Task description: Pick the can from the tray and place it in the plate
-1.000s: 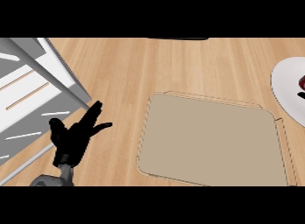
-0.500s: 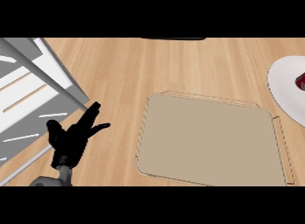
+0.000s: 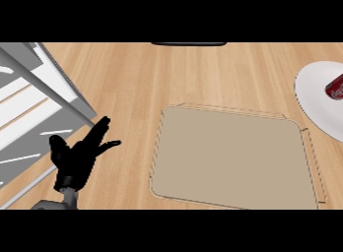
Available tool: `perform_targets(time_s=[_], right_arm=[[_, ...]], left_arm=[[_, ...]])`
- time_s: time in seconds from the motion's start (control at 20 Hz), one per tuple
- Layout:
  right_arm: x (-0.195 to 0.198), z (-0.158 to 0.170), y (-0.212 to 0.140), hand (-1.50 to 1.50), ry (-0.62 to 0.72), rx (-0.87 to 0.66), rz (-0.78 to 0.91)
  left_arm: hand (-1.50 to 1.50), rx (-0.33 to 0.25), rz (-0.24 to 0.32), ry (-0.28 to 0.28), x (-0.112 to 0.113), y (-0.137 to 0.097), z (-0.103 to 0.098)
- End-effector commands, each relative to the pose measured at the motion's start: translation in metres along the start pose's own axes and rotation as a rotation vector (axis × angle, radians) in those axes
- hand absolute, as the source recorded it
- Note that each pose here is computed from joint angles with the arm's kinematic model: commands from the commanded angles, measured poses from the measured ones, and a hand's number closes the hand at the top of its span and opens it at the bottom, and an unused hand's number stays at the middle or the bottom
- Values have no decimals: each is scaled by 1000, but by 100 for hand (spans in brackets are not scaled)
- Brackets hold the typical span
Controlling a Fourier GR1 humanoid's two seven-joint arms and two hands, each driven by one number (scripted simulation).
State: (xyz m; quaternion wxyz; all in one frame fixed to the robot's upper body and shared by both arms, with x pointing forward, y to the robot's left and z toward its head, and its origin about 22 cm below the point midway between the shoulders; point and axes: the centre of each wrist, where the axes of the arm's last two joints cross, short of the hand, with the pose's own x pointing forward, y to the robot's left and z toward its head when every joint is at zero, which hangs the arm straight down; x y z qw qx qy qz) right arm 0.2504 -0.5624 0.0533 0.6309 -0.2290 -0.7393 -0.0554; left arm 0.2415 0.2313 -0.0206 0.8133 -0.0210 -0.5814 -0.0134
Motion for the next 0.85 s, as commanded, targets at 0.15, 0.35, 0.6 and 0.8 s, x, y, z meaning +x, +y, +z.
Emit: perform_targets(time_s=[0.15, 0.35, 0.6, 0.8], right_arm=[[-4, 38, -48, -150, 24, 96, 48], [1, 53, -71, -150, 7, 132, 112], [-22, 62, -51, -150, 30, 150, 128], [-25, 73, -58, -150, 24, 143, 139]], left_arm=[[0, 18, -16, 35, -16, -2, 6], [0, 39, -10, 31, -18, -16, 5], [0, 34, -21, 40, -21, 3, -5], [0, 25, -3, 55, -17, -1, 0]])
